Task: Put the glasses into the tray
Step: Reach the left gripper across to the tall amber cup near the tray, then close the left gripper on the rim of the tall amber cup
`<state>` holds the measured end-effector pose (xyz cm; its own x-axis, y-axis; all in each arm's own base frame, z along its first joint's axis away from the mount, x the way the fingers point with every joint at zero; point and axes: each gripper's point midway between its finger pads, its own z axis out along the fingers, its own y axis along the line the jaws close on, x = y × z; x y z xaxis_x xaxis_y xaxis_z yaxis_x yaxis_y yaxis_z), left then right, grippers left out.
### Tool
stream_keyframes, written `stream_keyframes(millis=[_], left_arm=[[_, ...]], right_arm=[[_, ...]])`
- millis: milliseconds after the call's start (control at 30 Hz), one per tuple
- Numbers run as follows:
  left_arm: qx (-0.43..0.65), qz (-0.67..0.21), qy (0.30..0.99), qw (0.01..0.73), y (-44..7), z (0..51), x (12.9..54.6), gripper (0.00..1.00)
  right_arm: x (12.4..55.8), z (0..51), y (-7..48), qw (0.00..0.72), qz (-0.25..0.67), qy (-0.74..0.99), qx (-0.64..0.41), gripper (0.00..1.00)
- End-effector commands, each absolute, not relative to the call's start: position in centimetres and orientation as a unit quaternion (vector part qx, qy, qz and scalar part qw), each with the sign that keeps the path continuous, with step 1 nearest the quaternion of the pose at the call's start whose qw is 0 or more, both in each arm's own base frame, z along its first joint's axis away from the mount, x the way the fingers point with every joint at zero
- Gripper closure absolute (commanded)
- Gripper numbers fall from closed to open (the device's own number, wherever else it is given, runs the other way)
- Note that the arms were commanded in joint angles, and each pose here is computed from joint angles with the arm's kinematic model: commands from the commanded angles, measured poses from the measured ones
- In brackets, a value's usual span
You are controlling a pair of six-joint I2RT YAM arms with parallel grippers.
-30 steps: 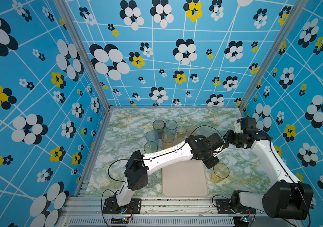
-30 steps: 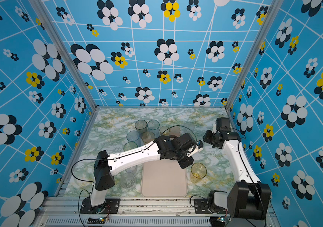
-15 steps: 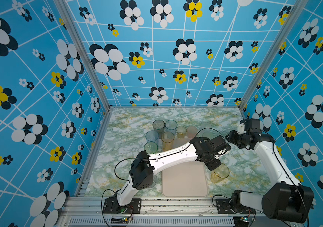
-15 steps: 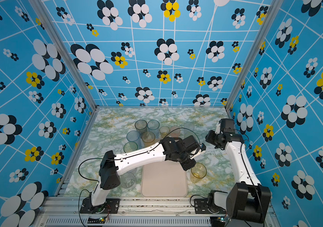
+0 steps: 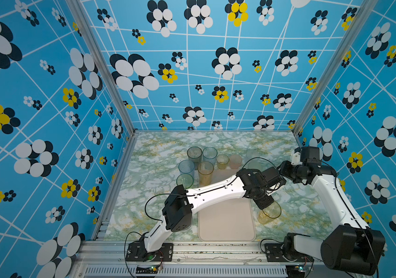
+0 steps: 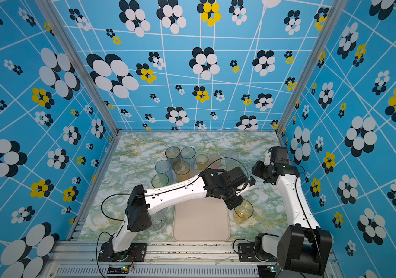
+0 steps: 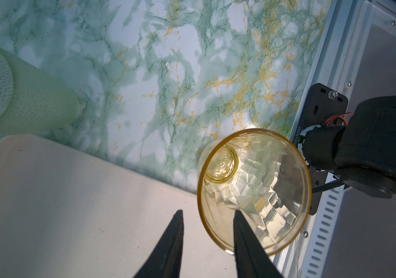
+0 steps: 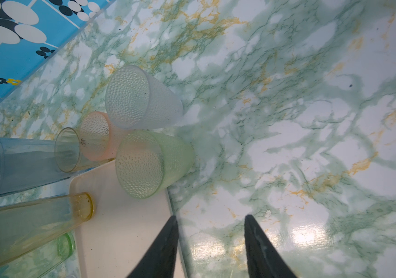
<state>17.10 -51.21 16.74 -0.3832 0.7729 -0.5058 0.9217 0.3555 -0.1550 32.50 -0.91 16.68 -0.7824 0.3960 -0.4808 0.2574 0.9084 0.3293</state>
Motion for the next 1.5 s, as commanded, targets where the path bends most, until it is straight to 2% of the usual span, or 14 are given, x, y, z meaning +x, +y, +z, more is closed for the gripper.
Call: stream_keyframes(millis=[0,833,1067,1233,1467], left_arm=[[0.539,-0.201,0.801,0.165,-51.5,15.8,16.7,0.64],[0.556,-0.163,0.8,0.158,-51.7,14.3,17.1,0.7],[0.557,-0.154,0.798,0.168,-51.7,14.5,17.4,0.77],[0.56,-0.148,0.797,0.173,-51.6,14.6,17.6,0.89],[0.562,-0.139,0.794,0.185,-51.3,15.2,18.0,0.93]], right_arm=[[32.1,16.9,-0.9,0.285,0.126,0.936,0.166,0.53],[31.7,16.9,-1.0,0.288,0.128,0.935,0.164,0.53],[31.7,17.0,-1.0,0.29,0.129,0.934,0.164,0.53],[31.7,17.0,-0.9,0.292,0.13,0.933,0.163,0.53],[31.6,17.2,-0.9,0.295,0.131,0.933,0.161,0.53]])
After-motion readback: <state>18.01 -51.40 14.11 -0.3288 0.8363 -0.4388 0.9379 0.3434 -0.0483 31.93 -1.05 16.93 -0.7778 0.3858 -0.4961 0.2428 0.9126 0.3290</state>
